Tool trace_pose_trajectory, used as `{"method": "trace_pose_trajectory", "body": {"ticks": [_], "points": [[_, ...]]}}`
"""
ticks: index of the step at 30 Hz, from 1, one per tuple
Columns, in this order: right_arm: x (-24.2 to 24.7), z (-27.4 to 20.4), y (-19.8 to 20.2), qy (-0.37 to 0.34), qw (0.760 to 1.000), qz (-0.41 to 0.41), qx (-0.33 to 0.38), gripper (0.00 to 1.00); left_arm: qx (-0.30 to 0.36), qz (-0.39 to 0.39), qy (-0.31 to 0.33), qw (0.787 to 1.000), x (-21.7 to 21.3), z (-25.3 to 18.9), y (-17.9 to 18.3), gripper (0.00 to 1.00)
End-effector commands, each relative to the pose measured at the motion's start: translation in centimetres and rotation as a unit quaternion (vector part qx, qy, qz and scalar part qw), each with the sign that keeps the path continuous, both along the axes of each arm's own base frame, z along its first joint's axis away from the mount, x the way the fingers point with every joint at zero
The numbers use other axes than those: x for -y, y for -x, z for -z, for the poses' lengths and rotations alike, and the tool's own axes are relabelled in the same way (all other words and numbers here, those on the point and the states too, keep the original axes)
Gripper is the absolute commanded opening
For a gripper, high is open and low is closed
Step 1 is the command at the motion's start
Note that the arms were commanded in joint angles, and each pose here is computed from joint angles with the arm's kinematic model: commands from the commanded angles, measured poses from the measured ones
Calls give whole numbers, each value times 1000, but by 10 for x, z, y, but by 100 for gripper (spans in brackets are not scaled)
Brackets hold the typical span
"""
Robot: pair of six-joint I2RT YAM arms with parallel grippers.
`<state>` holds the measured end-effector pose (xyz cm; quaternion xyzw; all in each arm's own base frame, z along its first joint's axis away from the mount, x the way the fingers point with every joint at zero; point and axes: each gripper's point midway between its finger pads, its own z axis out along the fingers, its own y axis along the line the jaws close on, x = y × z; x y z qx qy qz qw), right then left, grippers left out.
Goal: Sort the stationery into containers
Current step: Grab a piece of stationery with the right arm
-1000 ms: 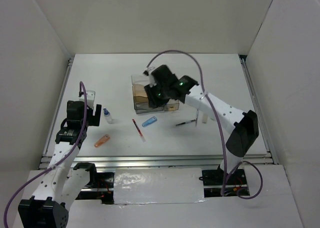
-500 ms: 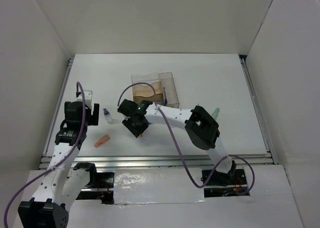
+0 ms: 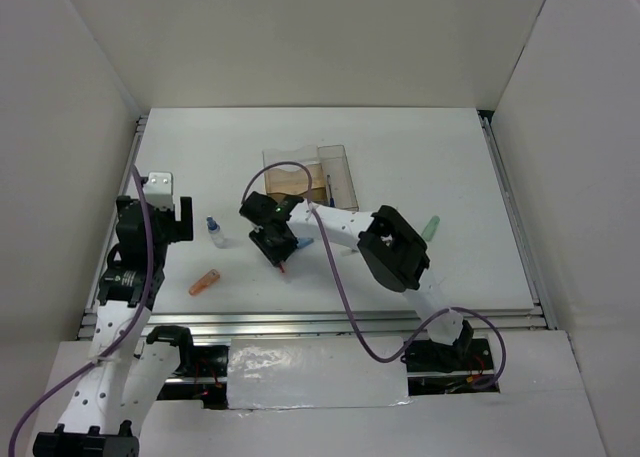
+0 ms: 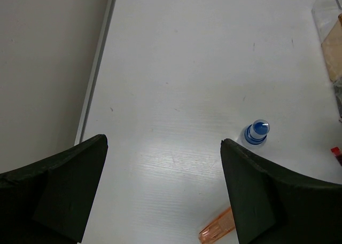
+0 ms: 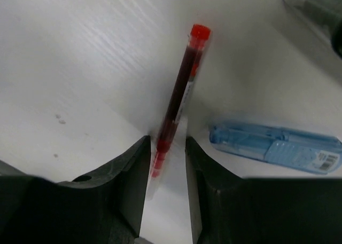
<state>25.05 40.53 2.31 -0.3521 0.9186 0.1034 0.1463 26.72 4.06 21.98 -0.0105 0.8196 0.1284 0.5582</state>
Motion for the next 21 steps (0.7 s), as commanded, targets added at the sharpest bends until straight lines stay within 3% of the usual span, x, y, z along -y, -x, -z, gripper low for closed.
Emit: {"method": "trace_pose_trajectory", "body": {"ticks": [1,5,9,11,15,21], "points": [[-17,2,-14,-21,1000,6,16,38,39,3,20,999,4,-27,-5,99],[-15,11,-12,-10,1000,3,6,30,43,3,43,998,8,-31,-5,99],[-12,1,-2,-13,1000,-6,8,0,41,0,48,998,8,-31,-5,99],[-14,-11,15,-21,999,-25,4,0,43,-1,51,998,8,-33,-5,99],[-12,-85,21,-86,995,-30,30,0,56,9,62,996,13,-48,-5,99],[40,-186,-43,-179,978,58,86,0,46,76,73,993,35,-68,-13,99]]}}
